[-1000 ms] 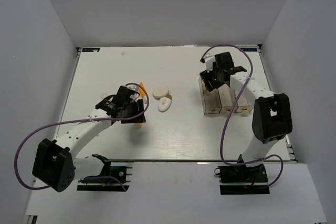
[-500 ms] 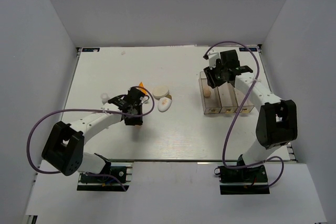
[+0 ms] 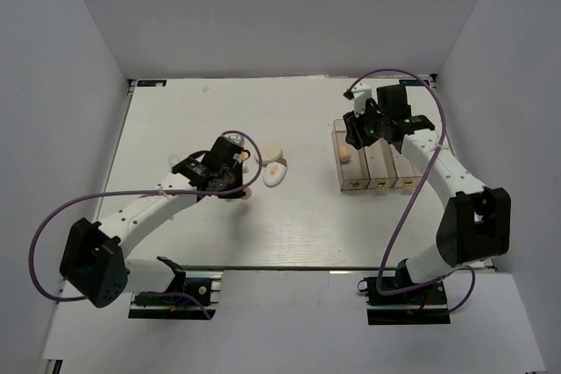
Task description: Organize the makeup
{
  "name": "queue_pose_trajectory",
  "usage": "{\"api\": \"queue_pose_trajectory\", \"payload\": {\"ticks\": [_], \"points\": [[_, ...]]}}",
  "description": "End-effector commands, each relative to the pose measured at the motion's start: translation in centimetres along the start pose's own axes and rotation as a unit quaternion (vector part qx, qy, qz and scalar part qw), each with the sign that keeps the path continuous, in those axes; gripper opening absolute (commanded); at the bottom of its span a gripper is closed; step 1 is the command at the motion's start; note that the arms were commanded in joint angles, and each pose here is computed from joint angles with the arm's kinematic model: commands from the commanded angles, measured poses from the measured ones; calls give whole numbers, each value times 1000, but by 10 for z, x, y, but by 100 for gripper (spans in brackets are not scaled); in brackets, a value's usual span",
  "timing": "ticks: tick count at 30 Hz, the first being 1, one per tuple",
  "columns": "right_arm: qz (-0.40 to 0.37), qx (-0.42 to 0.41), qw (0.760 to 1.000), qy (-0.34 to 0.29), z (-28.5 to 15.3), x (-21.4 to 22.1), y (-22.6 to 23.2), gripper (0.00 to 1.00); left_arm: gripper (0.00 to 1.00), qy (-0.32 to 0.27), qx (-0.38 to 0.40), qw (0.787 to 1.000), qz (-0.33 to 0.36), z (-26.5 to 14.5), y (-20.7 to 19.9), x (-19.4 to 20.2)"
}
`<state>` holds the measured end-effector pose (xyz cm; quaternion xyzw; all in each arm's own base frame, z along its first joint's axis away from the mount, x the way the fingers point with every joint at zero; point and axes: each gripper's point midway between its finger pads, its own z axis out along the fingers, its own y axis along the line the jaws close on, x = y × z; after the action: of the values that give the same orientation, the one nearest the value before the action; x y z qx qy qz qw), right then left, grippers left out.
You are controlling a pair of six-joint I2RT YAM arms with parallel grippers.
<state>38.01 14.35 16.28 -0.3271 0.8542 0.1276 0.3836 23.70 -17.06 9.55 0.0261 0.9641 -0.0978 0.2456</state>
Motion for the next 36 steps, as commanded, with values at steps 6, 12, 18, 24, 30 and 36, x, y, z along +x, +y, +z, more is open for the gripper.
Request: {"api": "queue_pose_trajectory", "payload": {"ticks": [6, 12, 18, 24, 30, 36], "points": [[8, 19, 999, -46, -22, -12, -2, 46, 2, -116, 209, 970, 54, -63, -103, -89], [62, 119, 989, -60, -39, -12, -38, 33, 2, -133, 344, 926, 72, -45, -189, -136], [87, 178, 976, -94, -64, -11, -58, 6, 2, -135, 431, 889, 74, -24, -251, -158], [103, 179, 974, -96, -70, 5, -57, 3, 2, -112, 483, 865, 77, 8, -301, -153], [103, 170, 975, -97, -71, 13, -54, 4, 6, -102, 480, 868, 75, 34, -327, -146], [97, 157, 978, -97, -70, 13, -51, 25, 36, -81, 425, 899, 73, 67, -320, -130]]}}
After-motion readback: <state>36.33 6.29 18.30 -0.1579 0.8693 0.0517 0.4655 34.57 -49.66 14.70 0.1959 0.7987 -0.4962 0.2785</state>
